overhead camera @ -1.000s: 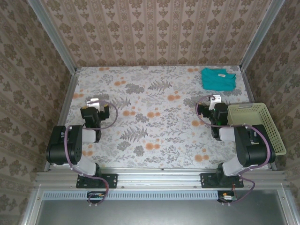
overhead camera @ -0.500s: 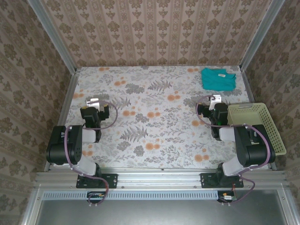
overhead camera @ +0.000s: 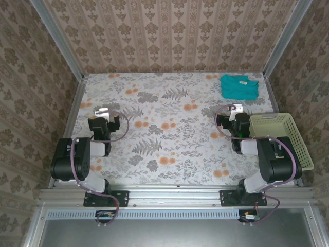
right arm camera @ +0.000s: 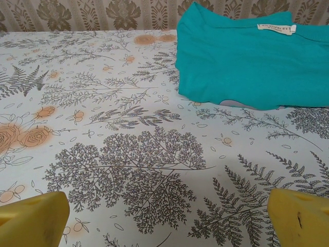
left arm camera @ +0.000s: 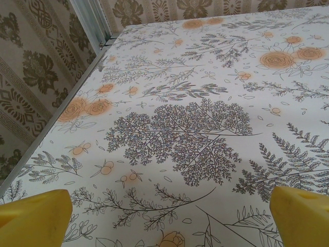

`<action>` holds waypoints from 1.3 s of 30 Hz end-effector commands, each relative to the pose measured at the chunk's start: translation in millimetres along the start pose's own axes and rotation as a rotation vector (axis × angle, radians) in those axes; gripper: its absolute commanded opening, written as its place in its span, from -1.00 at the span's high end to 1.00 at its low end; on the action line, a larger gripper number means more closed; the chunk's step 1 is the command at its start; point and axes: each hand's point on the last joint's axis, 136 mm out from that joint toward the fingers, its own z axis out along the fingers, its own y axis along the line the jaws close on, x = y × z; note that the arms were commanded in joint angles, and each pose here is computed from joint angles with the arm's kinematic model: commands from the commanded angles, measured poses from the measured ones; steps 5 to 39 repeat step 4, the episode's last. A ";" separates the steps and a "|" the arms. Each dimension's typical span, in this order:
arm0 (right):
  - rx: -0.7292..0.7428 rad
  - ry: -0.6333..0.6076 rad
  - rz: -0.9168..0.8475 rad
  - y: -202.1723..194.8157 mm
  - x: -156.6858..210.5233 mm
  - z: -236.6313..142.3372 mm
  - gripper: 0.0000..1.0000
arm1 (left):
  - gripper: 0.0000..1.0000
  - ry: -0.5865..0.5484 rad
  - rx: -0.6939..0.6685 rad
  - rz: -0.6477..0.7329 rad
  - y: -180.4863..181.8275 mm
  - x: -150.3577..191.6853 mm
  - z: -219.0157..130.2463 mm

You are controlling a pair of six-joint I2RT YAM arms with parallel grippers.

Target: Fold the inside-out t-shirt

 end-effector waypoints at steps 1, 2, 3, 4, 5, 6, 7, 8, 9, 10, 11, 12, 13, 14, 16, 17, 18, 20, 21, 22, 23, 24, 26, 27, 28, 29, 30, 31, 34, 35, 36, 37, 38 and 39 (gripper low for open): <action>0.011 -0.009 0.005 -0.7 -1.6 1.8 -1.00 | -1.00 -0.020 -0.011 -0.030 1.7 -7.1 -0.9; 0.011 -0.011 0.005 -0.7 -1.4 1.3 -1.00 | -1.00 -0.019 -0.011 -0.030 2.0 -6.9 -0.9; 0.017 -0.017 0.006 -1.9 -2.0 0.0 -1.00 | -1.00 -0.019 -0.011 -0.030 2.0 -6.9 -0.8; 0.039 -0.022 0.015 -5.4 -2.1 -0.5 -1.00 | -1.00 -0.019 -0.012 -0.030 2.0 -6.9 -0.9; 0.039 -0.022 0.015 -5.4 -2.1 -0.5 -1.00 | -1.00 -0.019 -0.012 -0.030 2.0 -6.9 -0.9; 0.039 -0.022 0.015 -5.4 -2.1 -0.5 -1.00 | -1.00 -0.019 -0.012 -0.030 2.0 -6.9 -0.9; 0.039 -0.022 0.015 -5.4 -2.1 -0.5 -1.00 | -1.00 -0.019 -0.012 -0.030 2.0 -6.9 -0.9; 0.039 -0.022 0.015 -5.4 -2.1 -0.5 -1.00 | -1.00 -0.019 -0.012 -0.030 2.0 -6.9 -0.9; 0.039 -0.022 0.015 -5.4 -2.1 -0.5 -1.00 | -1.00 -0.019 -0.012 -0.030 2.0 -6.9 -0.9; 0.039 -0.022 0.015 -5.4 -2.1 -0.5 -1.00 | -1.00 -0.019 -0.012 -0.030 2.0 -6.9 -0.9; 0.039 -0.022 0.015 -5.4 -2.1 -0.5 -1.00 | -1.00 -0.019 -0.012 -0.030 2.0 -6.9 -0.9; 0.039 -0.022 0.015 -5.4 -2.1 -0.5 -1.00 | -1.00 -0.019 -0.012 -0.030 2.0 -6.9 -0.9; 0.039 -0.022 0.015 -5.4 -2.1 -0.5 -1.00 | -1.00 -0.019 -0.012 -0.030 2.0 -6.9 -0.9; 0.039 -0.022 0.015 -5.4 -2.1 -0.5 -1.00 | -1.00 -0.019 -0.012 -0.030 2.0 -6.9 -0.9; 0.039 -0.022 0.015 -5.4 -2.1 -0.5 -1.00 | -1.00 -0.019 -0.012 -0.030 2.0 -6.9 -0.9; 0.039 -0.022 0.015 -5.4 -2.1 -0.5 -1.00 | -1.00 -0.019 -0.012 -0.030 2.0 -6.9 -0.9; 0.039 -0.022 0.015 -5.4 -2.1 -0.5 -1.00 | -1.00 -0.019 -0.012 -0.030 2.0 -6.9 -0.9; 0.039 -0.022 0.015 -5.4 -2.1 -0.5 -1.00 | -1.00 -0.019 -0.012 -0.030 2.0 -6.9 -0.9; 0.039 -0.022 0.015 -5.4 -2.1 -0.5 -1.00 | -1.00 -0.019 -0.012 -0.030 2.0 -6.9 -0.9; 0.039 -0.022 0.015 -5.4 -2.1 -0.5 -1.00 | -1.00 -0.019 -0.012 -0.030 2.0 -6.9 -0.9; 0.039 -0.022 0.015 -5.4 -2.1 -0.5 -1.00 | -1.00 -0.019 -0.012 -0.030 2.0 -6.9 -0.9; 0.039 -0.022 0.015 -5.4 -2.1 -0.5 -1.00 | -1.00 -0.019 -0.012 -0.030 2.0 -6.9 -0.9; 0.039 -0.022 0.015 -5.4 -2.1 -0.5 -1.00 | -1.00 -0.019 -0.012 -0.030 2.0 -6.9 -0.9; 0.039 -0.022 0.015 -5.4 -2.1 -0.5 -1.00 | -1.00 -0.019 -0.012 -0.030 2.0 -6.9 -0.9; 0.039 -0.022 0.015 -5.4 -2.1 -0.5 -1.00 | -1.00 -0.019 -0.012 -0.030 2.0 -6.9 -0.9; 0.039 -0.022 0.015 -5.4 -2.1 -0.5 -1.00 | -1.00 -0.019 -0.012 -0.030 2.0 -6.9 -0.9; 0.039 -0.022 0.015 -5.4 -2.1 -0.5 -1.00 | -1.00 -0.019 -0.012 -0.030 2.0 -6.9 -0.9; 0.039 -0.022 0.015 -5.4 -2.1 -0.5 -1.00 | -1.00 -0.019 -0.012 -0.030 2.0 -6.9 -0.9; 0.039 -0.022 0.015 -5.4 -2.1 -0.5 -1.00 | -1.00 -0.019 -0.012 -0.030 2.0 -6.9 -0.9; 0.039 -0.022 0.015 -5.4 -2.1 -0.5 -1.00 | -1.00 -0.019 -0.012 -0.030 2.0 -6.9 -0.9; 0.039 -0.022 0.015 -5.4 -2.1 -0.5 -1.00 | -1.00 -0.019 -0.012 -0.030 2.0 -6.9 -0.9; 0.039 -0.022 0.015 -5.4 -2.1 -0.5 -1.00 | -1.00 -0.019 -0.012 -0.030 2.0 -6.9 -0.9; 0.039 -0.022 0.015 -5.4 -2.1 -0.5 -1.00 | -1.00 -0.019 -0.012 -0.030 2.0 -6.9 -0.9; 0.039 -0.022 0.015 -5.4 -2.1 -0.5 -1.00 | -1.00 -0.019 -0.012 -0.030 2.0 -6.9 -0.9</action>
